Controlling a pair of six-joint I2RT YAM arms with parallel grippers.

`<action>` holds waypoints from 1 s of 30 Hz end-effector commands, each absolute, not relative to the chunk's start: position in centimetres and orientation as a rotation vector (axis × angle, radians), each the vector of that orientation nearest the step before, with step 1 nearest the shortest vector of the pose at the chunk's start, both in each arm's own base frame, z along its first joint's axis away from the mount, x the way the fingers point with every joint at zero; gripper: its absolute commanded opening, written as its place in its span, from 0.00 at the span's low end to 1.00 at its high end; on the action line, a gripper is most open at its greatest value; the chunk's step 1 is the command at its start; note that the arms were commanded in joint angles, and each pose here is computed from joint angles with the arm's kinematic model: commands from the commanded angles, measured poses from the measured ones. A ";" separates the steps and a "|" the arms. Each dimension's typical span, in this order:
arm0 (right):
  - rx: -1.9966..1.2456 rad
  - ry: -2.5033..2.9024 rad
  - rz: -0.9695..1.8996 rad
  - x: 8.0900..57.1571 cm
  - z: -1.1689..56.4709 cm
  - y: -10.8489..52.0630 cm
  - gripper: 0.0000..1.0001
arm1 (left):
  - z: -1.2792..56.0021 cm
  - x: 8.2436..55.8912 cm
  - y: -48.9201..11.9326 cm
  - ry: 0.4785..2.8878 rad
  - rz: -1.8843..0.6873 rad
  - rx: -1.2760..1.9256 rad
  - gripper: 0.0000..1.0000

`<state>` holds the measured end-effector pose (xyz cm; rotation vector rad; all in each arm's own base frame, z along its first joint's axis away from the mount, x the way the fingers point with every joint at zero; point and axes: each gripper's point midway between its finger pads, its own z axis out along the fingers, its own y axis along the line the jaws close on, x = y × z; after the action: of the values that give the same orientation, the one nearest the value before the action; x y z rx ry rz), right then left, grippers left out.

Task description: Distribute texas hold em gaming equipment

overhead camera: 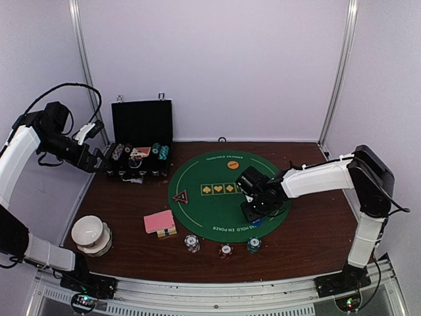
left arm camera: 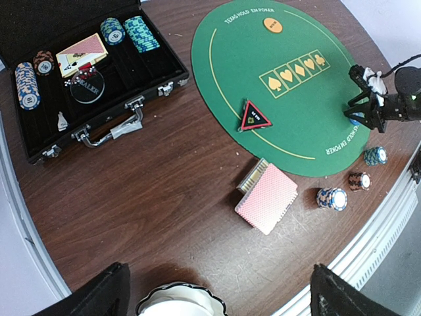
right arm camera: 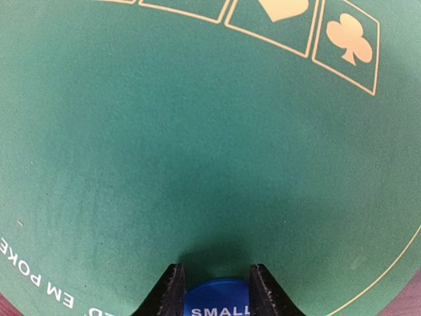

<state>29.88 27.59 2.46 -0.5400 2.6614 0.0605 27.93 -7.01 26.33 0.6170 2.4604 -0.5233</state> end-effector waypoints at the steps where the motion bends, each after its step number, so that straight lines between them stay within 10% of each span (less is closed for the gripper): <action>1: -0.581 2.680 0.068 28.0 4.5 26.7 0.39 | 26.8 27.7 -7.1 2.433 -0.524 0.633 0.98; 14: -0.805 2.687 0.234 20.7 10.9 27.7 0.74 | 27.0 27.8 -7.0 2.432 -0.512 0.629 0.98; 30: -0.960 2.743 0.181 17.6 6.4 29.5 0.72 | 27.5 27.8 -7.0 2.423 -0.508 0.628 0.98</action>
<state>17.31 29.73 7.28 -0.9698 2.7476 0.2290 27.92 -7.01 26.32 0.6164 2.4615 -0.5233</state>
